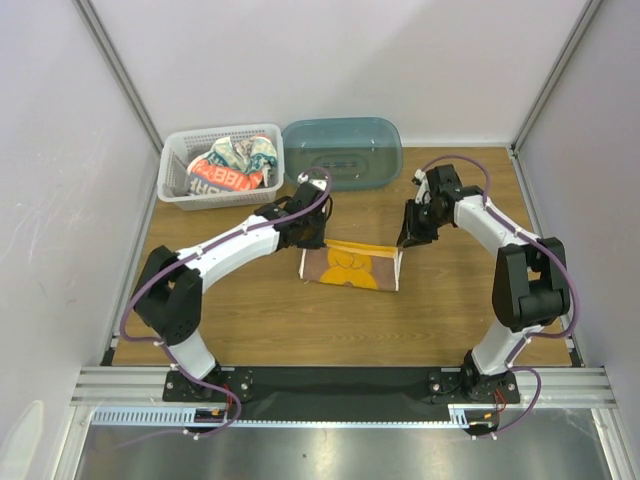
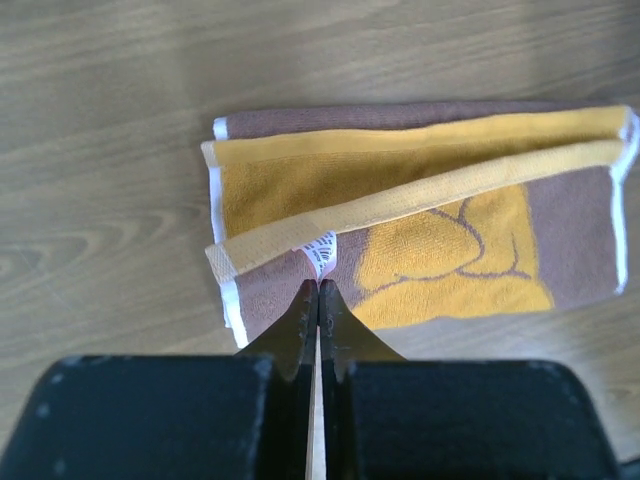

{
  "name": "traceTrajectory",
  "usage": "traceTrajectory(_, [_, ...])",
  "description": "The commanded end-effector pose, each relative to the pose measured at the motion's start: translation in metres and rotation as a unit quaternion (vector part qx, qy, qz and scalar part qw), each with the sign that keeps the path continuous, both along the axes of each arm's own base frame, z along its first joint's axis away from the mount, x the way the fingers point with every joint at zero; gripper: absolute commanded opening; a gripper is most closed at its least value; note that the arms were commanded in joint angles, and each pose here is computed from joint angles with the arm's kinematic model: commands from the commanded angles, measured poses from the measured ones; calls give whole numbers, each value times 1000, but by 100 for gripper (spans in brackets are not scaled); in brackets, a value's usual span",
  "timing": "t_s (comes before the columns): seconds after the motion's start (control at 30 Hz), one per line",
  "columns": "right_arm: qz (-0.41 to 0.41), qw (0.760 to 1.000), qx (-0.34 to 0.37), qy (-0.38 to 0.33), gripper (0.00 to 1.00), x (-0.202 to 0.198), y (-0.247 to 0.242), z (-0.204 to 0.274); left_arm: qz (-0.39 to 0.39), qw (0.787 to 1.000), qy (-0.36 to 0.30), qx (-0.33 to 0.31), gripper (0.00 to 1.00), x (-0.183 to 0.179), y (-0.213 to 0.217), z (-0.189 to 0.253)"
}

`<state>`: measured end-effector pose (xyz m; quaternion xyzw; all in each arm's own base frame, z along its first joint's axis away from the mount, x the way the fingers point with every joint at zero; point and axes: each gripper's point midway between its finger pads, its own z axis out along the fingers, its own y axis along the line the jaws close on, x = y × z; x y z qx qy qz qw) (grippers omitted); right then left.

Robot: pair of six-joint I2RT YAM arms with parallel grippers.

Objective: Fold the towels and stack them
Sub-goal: Fold the towel

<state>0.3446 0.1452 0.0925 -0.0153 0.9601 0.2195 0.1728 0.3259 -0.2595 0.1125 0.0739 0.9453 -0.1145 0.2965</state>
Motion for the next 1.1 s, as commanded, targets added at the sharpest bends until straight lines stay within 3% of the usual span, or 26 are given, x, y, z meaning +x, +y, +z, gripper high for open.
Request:
traceTrajectory(0.0, [8,1000,14,-15,27,13,10,4,2,999,-39,14,0,23,-2,3])
traceTrajectory(0.27, [51,998,38,-7,36,9,31,-4,-4,999,-37,30,0,37,-1,-23])
traceTrajectory(0.37, [79,996,33,-12,44,5,38,-8,-1,999,-38,29,0,43,-3,-24])
traceTrajectory(0.57, [97,995,-9,-14,49,7,32,-23,-10,999,-34,28,0,41,-2,-26])
traceTrajectory(0.83, [96,993,-59,-31,50,22,19,-27,-15,999,-28,25,0,38,-2,-27])
traceTrajectory(1.07, [111,992,-43,-31,49,22,26,-29,-17,999,-25,30,0,38,-1,-29])
